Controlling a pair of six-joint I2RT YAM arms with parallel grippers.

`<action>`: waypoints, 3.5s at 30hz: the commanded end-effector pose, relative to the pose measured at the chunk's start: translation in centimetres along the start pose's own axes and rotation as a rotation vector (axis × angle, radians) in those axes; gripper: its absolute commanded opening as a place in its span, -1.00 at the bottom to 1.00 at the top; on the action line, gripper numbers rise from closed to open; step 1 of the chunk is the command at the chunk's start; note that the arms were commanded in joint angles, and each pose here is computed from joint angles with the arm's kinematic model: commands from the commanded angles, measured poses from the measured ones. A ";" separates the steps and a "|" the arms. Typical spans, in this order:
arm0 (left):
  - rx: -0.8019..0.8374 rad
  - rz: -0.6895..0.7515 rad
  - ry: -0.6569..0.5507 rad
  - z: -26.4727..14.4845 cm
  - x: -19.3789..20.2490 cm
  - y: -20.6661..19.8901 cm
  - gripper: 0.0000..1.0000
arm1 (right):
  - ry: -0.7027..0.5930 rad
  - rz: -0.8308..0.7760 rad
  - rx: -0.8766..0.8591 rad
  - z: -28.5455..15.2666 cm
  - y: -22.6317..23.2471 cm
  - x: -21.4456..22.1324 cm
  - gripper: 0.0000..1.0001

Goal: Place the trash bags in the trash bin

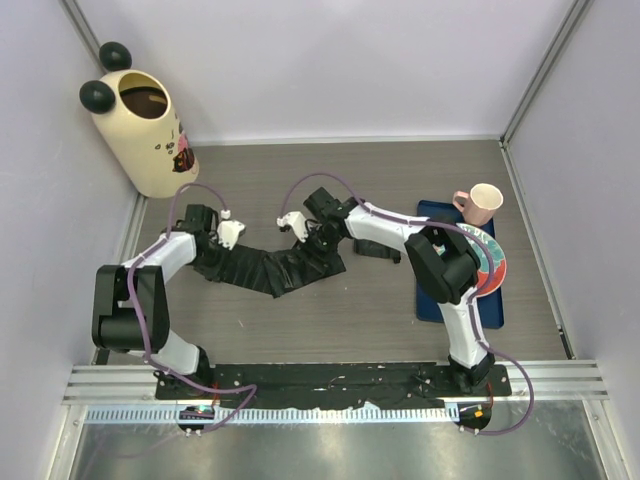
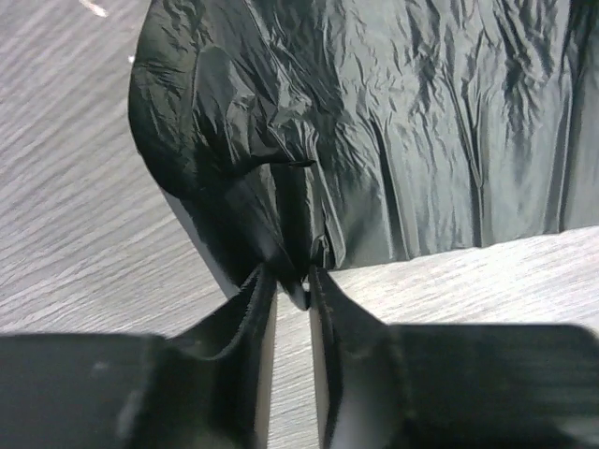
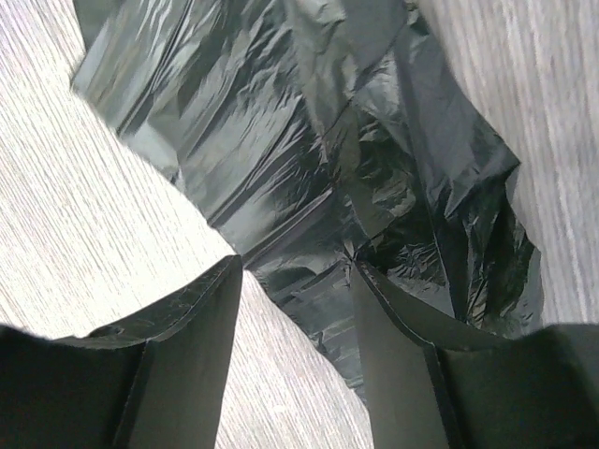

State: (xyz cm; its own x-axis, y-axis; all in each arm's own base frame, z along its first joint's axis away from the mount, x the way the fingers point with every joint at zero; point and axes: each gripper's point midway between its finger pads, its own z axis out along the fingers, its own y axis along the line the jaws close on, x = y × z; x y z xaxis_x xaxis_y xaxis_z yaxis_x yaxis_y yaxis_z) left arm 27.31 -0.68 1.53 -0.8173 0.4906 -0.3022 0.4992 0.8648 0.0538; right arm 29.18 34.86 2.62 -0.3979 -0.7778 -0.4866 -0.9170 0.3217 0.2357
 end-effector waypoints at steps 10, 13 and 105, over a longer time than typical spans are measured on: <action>-0.044 -0.046 -0.146 -4.8 -0.7 3.5 -1.00 | 0.231 0.117 0.102 -3.9 -2.6 11.3 0.11; -0.010 -0.022 -0.185 -7.0 -1.2 2.9 -1.00 | 0.266 0.141 0.124 -4.8 -3.5 13.1 0.10; 0.822 -0.070 -1.032 -30.5 -21.6 -11.4 -1.00 | -0.405 -0.428 -0.011 -17.0 2.9 -7.1 -0.98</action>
State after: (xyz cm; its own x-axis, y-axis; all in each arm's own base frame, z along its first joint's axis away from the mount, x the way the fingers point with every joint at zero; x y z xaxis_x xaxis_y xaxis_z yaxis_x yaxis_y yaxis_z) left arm 29.05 -20.03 30.71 -0.4876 0.0201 -0.8728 0.8100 0.3834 -0.4437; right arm 29.12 35.48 24.98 0.1332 -0.4365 -0.8898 -0.9910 -0.0677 -0.1152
